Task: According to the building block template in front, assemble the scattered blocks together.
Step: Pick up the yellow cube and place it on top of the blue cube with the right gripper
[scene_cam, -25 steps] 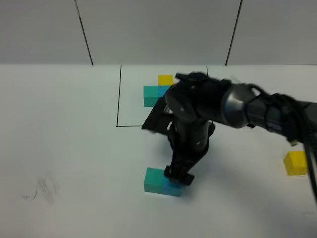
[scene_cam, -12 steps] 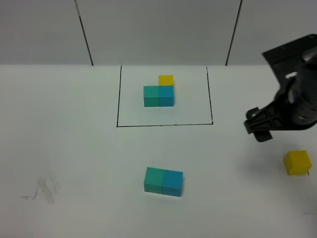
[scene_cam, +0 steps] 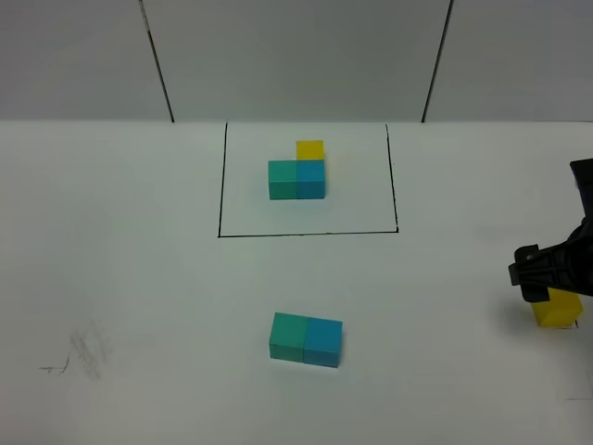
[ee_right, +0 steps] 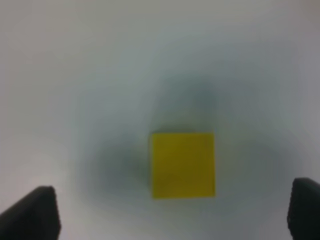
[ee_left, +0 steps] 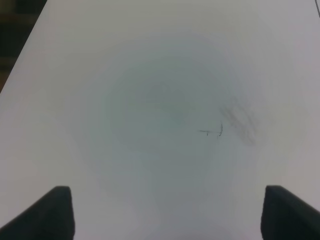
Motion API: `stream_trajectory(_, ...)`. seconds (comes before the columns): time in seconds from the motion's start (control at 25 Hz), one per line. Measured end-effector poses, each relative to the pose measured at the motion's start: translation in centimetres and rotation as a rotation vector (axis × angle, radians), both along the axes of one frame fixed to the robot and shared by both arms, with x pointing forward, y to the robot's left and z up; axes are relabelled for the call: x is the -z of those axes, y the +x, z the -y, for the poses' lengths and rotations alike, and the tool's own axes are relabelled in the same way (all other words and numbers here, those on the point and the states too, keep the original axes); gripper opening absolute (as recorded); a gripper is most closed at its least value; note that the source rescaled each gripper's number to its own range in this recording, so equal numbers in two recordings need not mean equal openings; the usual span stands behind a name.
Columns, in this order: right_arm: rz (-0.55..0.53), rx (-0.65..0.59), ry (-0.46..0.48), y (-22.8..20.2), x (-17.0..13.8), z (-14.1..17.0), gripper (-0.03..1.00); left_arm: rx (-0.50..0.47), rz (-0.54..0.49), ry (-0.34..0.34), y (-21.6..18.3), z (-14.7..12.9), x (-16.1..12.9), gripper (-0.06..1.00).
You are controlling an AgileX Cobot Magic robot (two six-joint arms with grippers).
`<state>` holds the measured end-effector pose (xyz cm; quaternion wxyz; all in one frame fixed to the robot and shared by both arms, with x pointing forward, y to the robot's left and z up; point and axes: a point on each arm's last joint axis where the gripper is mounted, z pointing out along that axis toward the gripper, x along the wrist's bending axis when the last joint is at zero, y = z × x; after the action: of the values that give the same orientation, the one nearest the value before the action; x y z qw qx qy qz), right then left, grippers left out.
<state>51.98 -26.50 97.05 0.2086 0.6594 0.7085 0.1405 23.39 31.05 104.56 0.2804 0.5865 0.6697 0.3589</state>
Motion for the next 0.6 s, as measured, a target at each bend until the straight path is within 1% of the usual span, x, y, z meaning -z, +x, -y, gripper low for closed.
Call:
stream_trajectory(0.24,-0.082,-0.039,-0.017,1.2,3.6,0.3,0.88,0.0,0.0,0.0,0.0,0.0,0.0,0.65)
stream_trajectory(0.36,-0.105,-0.048,-0.017,1.5,4.9,0.4,0.88,0.0,0.0,0.0,0.0,0.0,0.0,0.65)
stream_trajectory(0.6,-0.116,-0.033,-0.014,2.0,6.1,1.6,0.87,0.0,0.0,0.0,0.0,0.0,0.0,0.65)
